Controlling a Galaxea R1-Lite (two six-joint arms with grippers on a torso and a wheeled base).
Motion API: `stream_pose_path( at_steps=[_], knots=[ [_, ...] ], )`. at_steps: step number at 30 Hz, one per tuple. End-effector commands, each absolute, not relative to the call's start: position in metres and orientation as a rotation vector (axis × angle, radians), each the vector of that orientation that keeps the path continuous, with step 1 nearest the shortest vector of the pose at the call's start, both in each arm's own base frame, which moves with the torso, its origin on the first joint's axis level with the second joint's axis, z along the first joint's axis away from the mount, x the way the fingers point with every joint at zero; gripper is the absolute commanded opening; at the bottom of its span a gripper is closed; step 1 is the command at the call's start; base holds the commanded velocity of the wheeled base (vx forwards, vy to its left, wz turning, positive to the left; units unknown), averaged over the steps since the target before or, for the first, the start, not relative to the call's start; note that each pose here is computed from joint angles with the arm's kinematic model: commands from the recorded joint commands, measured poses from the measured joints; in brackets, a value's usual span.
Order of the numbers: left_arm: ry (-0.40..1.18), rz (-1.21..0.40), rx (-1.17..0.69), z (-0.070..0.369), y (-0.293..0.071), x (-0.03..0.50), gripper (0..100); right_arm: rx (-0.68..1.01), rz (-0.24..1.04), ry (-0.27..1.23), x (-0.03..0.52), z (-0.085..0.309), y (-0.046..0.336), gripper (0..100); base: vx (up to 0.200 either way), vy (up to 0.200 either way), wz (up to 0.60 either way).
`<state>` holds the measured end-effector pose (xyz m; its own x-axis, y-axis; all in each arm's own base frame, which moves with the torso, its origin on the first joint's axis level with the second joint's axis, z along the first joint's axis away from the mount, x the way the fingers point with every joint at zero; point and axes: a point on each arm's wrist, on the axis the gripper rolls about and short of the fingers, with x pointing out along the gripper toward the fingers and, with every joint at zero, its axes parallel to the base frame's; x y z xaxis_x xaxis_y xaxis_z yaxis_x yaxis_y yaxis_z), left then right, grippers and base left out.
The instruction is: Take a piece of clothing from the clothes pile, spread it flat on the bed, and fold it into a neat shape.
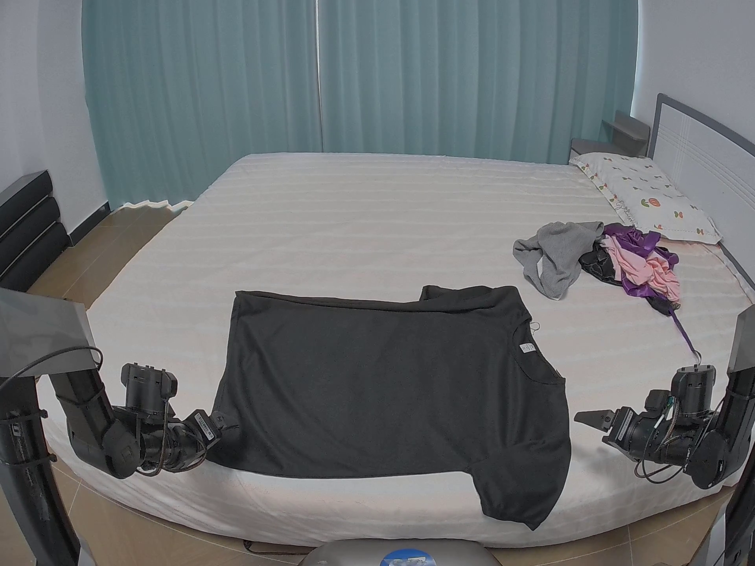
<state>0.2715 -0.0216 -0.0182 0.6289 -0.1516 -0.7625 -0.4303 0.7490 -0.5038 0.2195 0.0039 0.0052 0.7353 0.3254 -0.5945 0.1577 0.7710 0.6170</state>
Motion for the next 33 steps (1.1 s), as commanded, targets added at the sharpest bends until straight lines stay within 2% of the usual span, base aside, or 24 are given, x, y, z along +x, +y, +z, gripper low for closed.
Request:
stream_pose_path(
  at_steps=[1, 2, 3, 22, 33],
  knots=[
    [0.902, 0.180, -0.729, -0.022, -0.023, 0.274, 100, 0.701, 0.096, 0.777, 0.217, 0.000, 0.004, 100, 0.000, 0.000, 0.00],
    [0.902, 0.180, -0.729, -0.022, -0.023, 0.274, 100, 0.700, 0.096, 0.779, 0.217, -0.001, 0.004, 100, 0.000, 0.000, 0.00],
    [0.902, 0.180, -0.729, -0.022, -0.023, 0.274, 0, 0.701, 0.096, 0.777, 0.217, 0.000, 0.004, 100, 0.000, 0.000, 0.00],
    [0.901, 0.231, -0.743, -0.016, -0.010, 0.258, 0, 0.655, 0.110, 0.795, 0.222, -0.011, 0.004, 100, 0.000, 0.000, 0.00],
    [0.898, 0.271, -0.760, -0.016, 0.002, 0.252, 0, 0.630, 0.147, 0.812, 0.243, -0.036, 0.015, 100, 0.000, 0.000, 0.00]
  ],
)
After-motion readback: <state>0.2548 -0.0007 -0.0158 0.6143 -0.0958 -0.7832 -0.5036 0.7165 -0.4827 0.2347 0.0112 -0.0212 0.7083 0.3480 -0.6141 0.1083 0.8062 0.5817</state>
